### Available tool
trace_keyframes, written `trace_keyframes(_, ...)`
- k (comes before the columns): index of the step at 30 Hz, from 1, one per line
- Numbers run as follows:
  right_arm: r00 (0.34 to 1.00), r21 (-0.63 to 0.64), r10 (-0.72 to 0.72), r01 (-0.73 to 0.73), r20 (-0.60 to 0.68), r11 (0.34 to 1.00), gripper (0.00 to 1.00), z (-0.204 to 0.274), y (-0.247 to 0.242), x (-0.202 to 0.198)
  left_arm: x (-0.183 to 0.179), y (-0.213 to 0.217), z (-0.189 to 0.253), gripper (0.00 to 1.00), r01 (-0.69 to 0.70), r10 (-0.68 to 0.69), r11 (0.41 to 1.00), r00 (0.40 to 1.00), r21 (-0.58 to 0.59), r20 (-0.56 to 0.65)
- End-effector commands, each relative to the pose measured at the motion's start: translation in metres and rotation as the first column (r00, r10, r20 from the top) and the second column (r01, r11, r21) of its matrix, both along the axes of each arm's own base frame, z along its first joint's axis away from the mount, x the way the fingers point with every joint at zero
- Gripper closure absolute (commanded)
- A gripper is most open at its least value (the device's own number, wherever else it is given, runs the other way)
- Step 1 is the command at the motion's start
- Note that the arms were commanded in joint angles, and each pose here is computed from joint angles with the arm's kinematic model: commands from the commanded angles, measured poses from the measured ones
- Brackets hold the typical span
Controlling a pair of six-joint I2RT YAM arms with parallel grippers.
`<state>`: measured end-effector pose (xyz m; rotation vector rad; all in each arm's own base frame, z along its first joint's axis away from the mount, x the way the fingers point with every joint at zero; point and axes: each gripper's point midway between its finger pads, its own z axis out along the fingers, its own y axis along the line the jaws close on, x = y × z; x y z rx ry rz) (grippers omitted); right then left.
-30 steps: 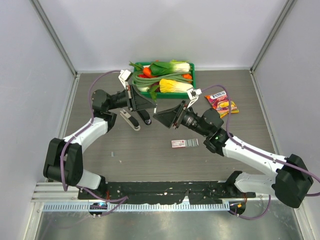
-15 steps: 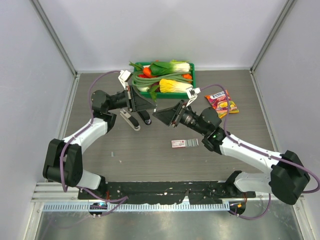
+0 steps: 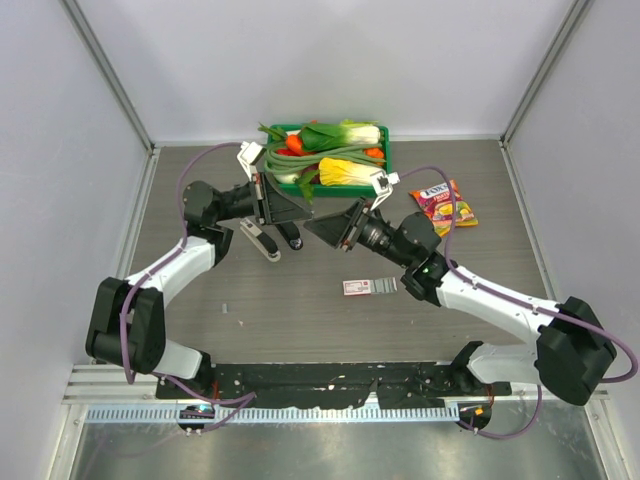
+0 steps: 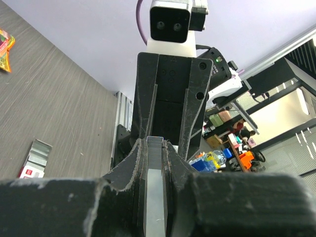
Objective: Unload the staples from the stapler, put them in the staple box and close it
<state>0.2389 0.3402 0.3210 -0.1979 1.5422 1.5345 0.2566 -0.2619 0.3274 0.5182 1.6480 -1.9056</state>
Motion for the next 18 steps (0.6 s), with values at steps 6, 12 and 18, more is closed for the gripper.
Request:
trace_keyframes(6,0.998,0.067,0.009,-0.013,0.062,0.998,0.67,0.0307,0.0010,0.0001,-0.0119,0.0024,0.0144,0.89,0.014,-0.012,1.000,0.996,-0.018,0.090)
trace_keyframes(12,0.999,0.056,0.001,-0.004,0.053,0.998,0.73,0.0271,-0.0013,0.0006,-0.0117,0.0026,0.0139,0.88,0.017,-0.016,1.000,0.996,-0.015,0.093)
trace_keyframes(18,0.999,0.033,-0.017,0.015,0.045,0.999,0.78,0.0227,-0.0060,0.0014,-0.0117,0.0025,0.0137,0.59,0.021,-0.020,1.000,0.995,-0.006,0.097)
